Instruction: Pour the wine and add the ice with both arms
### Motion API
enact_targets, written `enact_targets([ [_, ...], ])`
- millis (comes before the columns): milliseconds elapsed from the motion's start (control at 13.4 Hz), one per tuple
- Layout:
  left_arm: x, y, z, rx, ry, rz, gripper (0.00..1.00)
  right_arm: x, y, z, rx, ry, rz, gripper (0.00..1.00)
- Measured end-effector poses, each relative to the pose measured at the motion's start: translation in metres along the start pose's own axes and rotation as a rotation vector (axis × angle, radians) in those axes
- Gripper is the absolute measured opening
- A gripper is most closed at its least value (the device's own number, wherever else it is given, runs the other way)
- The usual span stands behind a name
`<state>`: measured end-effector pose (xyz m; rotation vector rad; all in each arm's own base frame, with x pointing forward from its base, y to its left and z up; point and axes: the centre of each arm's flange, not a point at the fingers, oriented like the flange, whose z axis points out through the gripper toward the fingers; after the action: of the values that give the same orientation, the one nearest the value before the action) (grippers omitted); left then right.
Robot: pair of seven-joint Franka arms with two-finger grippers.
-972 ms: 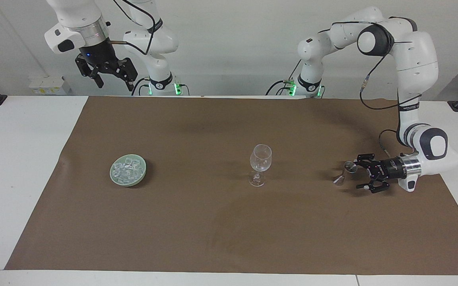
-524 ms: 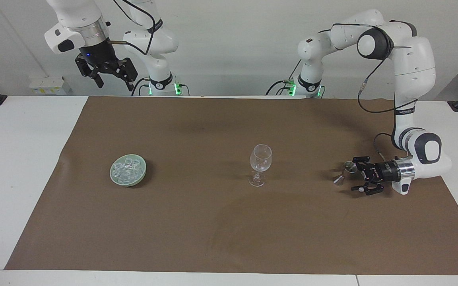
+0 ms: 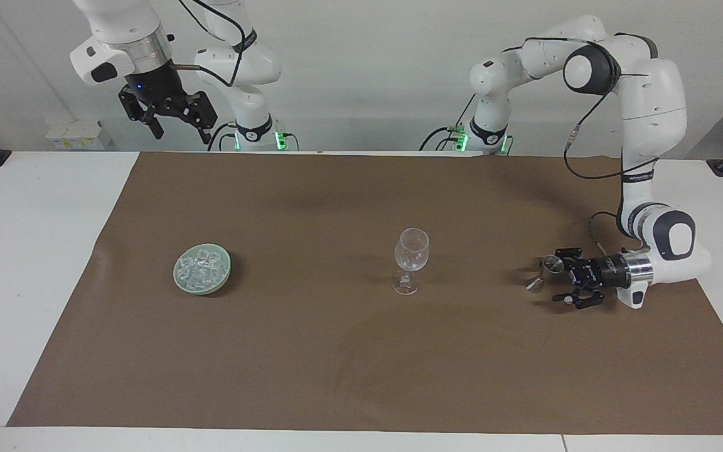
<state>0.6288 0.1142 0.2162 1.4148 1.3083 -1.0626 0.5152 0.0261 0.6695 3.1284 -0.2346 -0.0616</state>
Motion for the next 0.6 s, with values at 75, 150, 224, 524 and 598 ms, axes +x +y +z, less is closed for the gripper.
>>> enact_targets([
  [75, 0.0011, -0.0005, 0.0009, 0.002, -0.003, 0.001, 1.00, 0.0000, 0.0000, 0.0000, 0.000, 0.000, 0.000, 1.00],
  [150, 0.0035, -0.0014, 0.0022, 0.005, -0.008, 0.005, 1.00, 0.0000, 0.0000, 0.0000, 0.000, 0.000, 0.000, 1.00],
  [224, 0.0060, -0.0022, 0.0032, 0.007, -0.011, 0.007, 1.00, 0.0000, 0.0000, 0.0000, 0.000, 0.000, 0.000, 1.00],
  [524, 0.0092, -0.0039, 0.0056, 0.015, -0.023, 0.009, 1.00, 0.0000, 0.0000, 0.0000, 0.000, 0.000, 0.000, 1.00],
  [598, 0.0089, -0.0042, 0.0059, 0.017, -0.026, 0.010, 1.00, 0.0000, 0.0000, 0.0000, 0.000, 0.000, 0.000, 1.00],
])
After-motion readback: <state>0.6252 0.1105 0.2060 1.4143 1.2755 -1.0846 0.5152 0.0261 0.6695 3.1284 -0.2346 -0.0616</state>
